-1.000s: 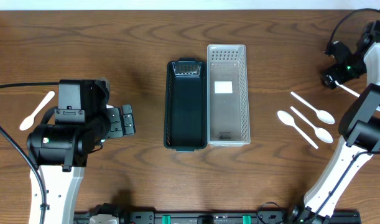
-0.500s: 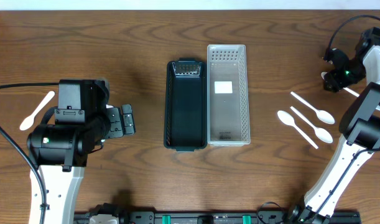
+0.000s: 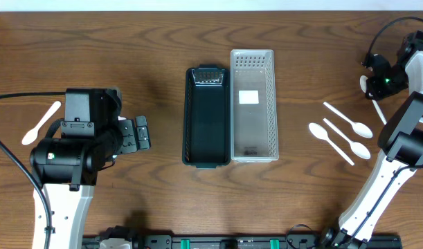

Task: Pack container
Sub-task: 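Move the right gripper to the far white spoon and grasp it, then carry the spoon left and drop it into the white basket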

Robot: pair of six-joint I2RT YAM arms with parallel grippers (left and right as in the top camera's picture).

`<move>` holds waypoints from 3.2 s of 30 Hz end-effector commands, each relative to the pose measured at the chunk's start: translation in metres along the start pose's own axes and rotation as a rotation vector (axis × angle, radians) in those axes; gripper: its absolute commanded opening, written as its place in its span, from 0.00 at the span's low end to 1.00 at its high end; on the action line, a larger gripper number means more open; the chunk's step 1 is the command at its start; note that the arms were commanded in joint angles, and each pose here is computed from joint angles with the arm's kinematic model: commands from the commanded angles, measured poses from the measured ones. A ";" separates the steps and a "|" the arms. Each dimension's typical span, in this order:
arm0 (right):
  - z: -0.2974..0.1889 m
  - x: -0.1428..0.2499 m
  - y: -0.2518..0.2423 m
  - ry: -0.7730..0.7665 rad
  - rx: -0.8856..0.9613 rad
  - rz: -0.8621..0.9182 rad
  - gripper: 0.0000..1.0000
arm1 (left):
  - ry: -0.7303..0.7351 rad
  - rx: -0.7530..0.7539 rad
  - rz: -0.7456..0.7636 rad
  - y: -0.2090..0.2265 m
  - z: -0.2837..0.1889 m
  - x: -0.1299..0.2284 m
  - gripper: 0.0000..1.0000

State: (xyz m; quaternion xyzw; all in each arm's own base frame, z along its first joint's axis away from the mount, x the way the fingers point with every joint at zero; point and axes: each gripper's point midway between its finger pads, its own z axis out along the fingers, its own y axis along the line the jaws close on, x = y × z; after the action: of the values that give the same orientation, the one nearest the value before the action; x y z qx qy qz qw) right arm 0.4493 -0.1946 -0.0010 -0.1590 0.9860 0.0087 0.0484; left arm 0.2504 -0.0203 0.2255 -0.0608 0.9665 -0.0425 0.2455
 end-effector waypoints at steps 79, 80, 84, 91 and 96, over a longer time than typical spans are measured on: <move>-0.078 -0.112 0.355 0.007 0.049 0.334 0.36 | 0.012 -0.018 0.000 0.003 -0.004 0.003 0.98; -0.091 -0.117 0.350 -0.026 0.046 0.335 0.36 | 0.012 -0.018 0.000 0.003 -0.004 0.003 0.98; -0.186 -0.138 0.305 -0.270 0.075 0.409 0.39 | 0.012 -0.018 0.000 0.003 -0.004 0.003 0.98; -0.304 -0.081 0.199 -0.468 0.130 0.661 0.50 | 0.012 -0.018 0.000 0.003 -0.004 0.003 0.98; -0.306 0.002 0.134 -0.312 0.214 0.971 0.51 | 0.012 -0.018 0.000 0.003 -0.004 0.003 0.98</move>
State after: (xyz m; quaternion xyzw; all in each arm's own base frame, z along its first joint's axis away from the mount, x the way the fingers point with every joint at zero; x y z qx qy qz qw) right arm 0.3789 -0.0553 0.3323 0.2700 0.9290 -0.0282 0.2514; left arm 0.2445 -0.0193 0.2223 -0.0613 0.9699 -0.0391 0.2325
